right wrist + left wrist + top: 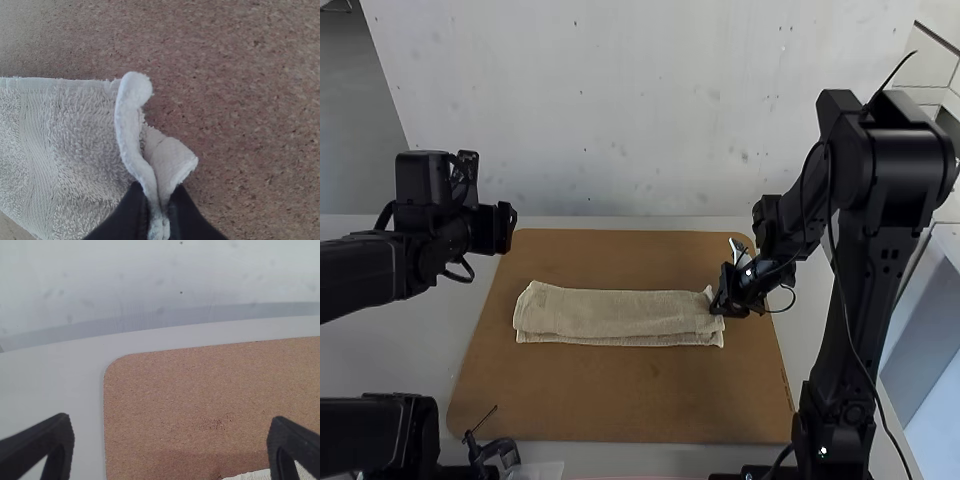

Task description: Fold the towel.

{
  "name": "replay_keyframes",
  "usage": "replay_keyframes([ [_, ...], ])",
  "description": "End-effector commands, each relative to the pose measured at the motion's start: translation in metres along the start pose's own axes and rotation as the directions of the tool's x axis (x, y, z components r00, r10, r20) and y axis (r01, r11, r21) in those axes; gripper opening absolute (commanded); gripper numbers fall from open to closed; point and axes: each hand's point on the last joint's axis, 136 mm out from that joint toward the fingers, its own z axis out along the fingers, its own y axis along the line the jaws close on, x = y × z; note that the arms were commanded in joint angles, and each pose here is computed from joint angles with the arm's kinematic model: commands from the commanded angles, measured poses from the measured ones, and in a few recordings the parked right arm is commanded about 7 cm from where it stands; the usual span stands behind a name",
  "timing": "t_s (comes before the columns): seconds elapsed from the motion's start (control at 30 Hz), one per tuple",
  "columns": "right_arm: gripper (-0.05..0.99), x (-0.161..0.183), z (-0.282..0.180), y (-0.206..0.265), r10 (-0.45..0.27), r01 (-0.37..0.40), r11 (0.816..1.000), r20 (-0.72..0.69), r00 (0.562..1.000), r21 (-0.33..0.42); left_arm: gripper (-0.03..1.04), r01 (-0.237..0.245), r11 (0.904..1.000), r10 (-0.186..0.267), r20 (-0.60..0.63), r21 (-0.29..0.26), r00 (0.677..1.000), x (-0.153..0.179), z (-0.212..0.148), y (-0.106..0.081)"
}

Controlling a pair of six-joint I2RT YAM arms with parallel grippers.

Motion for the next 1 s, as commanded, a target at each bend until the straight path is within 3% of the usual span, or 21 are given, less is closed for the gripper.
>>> replay_keyframes([
  [0.0,0.02,0.004,-0.005,-0.026,0.016,-0.017,0.998,0.009,1.0,0.061,0.85,0.017,0.9999,-0.017,0.016,0.001,1.0,-0.003,-0.002,0.002],
  [0.53,0.02,-0.022,-0.06,-0.105,0.015,-0.049,0.979,0.168,0.986,0.198,0.85,0.017,0.9998,-0.017,0.012,0.009,1.0,-0.001,0.0,0.001],
  [0.67,0.02,-0.036,-0.092,-0.137,-0.04,-0.029,0.958,0.234,0.971,0.287,0.85,0.02,0.9997,-0.02,0.009,0.01,1.0,0.001,0.001,0.001],
  [0.97,0.02,-0.067,-0.135,-0.175,-0.095,-0.04,0.925,0.331,0.939,0.379,0.85,0.024,0.9996,-0.024,0.004,0.014,1.0,0.004,0.003,0.0],
])
